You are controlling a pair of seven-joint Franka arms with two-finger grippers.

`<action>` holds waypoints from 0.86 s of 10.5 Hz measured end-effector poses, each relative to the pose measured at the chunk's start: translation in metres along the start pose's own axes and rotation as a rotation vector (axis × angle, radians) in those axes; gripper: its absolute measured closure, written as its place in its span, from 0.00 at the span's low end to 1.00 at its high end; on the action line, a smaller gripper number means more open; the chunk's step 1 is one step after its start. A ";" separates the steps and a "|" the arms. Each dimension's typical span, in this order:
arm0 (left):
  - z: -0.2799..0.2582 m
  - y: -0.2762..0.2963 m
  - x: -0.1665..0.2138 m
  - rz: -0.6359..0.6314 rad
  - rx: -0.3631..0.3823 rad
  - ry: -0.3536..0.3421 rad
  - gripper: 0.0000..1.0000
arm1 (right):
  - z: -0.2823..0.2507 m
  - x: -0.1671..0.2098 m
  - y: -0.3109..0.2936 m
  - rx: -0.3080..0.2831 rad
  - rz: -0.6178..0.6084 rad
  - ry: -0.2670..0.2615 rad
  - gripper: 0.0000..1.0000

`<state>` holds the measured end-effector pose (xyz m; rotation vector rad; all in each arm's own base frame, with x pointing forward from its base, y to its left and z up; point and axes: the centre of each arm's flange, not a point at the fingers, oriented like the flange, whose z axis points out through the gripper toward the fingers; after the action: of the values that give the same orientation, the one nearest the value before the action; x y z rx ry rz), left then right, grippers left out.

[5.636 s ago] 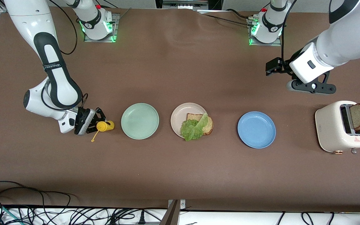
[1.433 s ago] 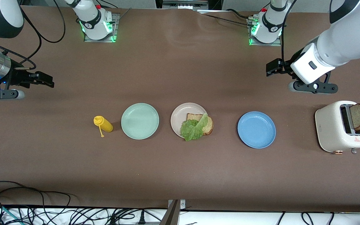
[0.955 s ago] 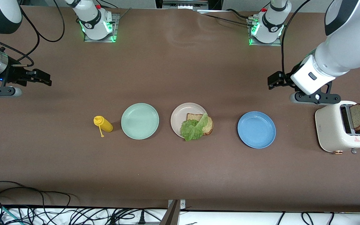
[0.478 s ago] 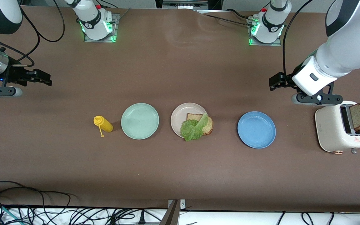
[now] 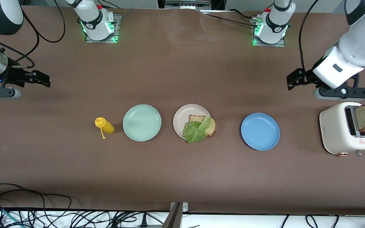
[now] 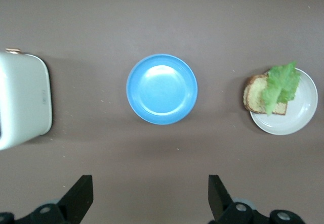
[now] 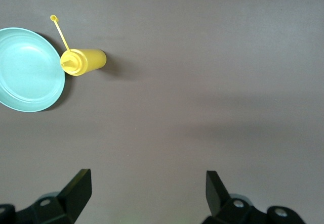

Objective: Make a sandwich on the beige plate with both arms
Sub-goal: 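Reach the left gripper down to the toast slice in the toaster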

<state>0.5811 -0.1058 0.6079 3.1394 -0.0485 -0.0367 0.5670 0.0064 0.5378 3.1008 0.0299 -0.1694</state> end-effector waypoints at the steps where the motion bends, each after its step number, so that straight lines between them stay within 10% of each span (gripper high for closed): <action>1: -0.002 -0.011 -0.003 0.026 0.004 0.021 0.00 | 0.000 0.000 -0.002 0.000 0.007 0.000 0.00; 9: 0.024 -0.104 0.006 -0.041 0.075 -0.021 0.00 | 0.006 0.001 -0.002 -0.001 0.026 -0.023 0.00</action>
<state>0.5897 -0.0017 0.5834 3.2151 0.0153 -0.0689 0.5670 0.0078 0.5314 3.0967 -0.0107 -0.2039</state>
